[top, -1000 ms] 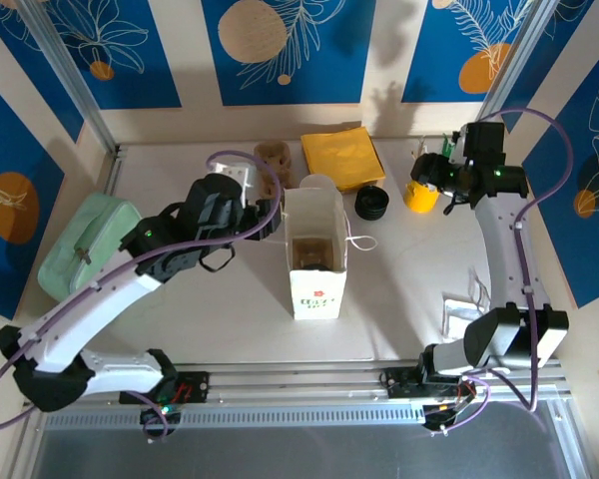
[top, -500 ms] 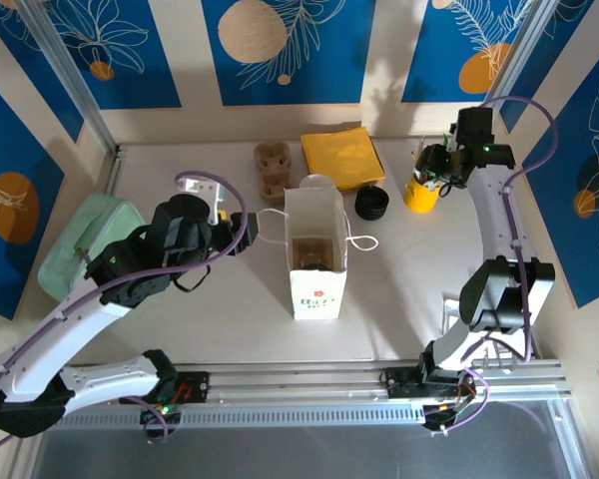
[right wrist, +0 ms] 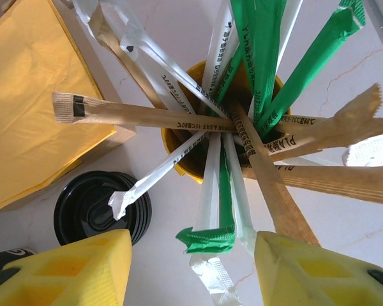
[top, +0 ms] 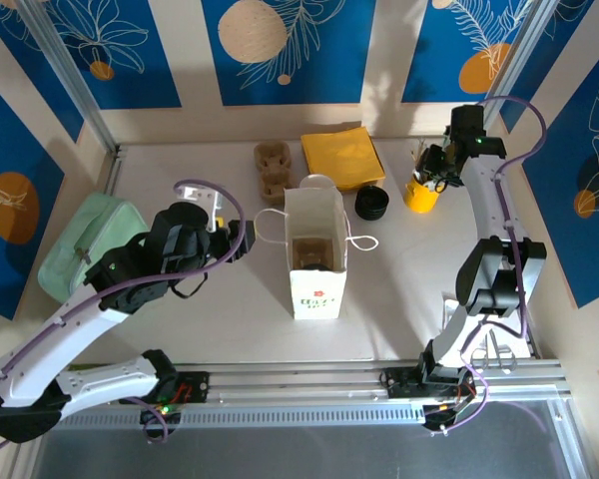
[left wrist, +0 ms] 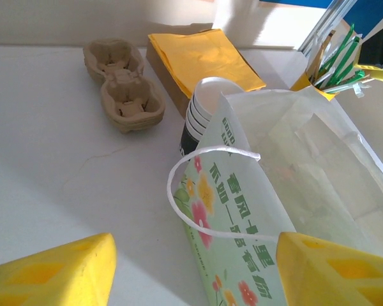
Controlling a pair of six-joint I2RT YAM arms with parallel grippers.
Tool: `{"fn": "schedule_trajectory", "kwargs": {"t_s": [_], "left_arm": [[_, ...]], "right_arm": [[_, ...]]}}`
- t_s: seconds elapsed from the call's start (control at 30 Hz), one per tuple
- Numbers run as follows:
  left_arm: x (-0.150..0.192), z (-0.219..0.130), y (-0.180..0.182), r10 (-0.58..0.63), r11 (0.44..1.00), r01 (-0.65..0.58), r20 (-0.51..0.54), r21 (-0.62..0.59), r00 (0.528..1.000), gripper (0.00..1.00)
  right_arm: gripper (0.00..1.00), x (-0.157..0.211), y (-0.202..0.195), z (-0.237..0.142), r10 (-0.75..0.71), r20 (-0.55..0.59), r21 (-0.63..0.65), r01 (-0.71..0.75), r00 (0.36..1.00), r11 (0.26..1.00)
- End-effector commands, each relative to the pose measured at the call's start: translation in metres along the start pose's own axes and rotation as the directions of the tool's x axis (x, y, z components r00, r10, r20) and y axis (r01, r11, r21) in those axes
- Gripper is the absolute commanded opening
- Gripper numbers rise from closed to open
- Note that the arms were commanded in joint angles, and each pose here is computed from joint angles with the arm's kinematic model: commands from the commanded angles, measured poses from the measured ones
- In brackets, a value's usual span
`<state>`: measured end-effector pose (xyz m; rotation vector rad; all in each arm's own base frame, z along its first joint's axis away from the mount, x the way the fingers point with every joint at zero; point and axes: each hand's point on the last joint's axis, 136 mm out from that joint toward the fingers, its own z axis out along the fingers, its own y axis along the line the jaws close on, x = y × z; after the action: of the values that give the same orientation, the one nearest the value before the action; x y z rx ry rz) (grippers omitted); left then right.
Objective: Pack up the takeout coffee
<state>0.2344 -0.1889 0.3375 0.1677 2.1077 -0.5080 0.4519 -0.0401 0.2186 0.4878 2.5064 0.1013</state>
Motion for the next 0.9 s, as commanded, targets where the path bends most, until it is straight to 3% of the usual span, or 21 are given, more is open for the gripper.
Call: {"fn": "schedule_trajectory", "kwargs": {"t_s": [0.0, 0.47, 0.87], "left_arm": [[-0.002, -0.002, 0.004, 0.014, 1.000, -0.014, 0.018, -0.006, 1.000, 0.68], [0.001, 0.003, 0.003, 0.017, 1.000, -0.017, 0.009, -0.005, 1.000, 0.68], [0.002, 0.001, 0.005, 0.013, 1.000, -0.012, 0.016, -0.007, 1.000, 0.68]], "right_arm": [[0.54, -0.005, 0.004, -0.001, -0.021, 0.003, 0.006, 0.021, 1.000, 1.000], [0.48, 0.000, -0.004, 0.015, -0.030, -0.039, 0.056, 0.032, 0.999, 0.998], [0.35, -0.003, -0.007, 0.025, -0.034, -0.047, 0.085, 0.038, 0.998, 0.996]]}}
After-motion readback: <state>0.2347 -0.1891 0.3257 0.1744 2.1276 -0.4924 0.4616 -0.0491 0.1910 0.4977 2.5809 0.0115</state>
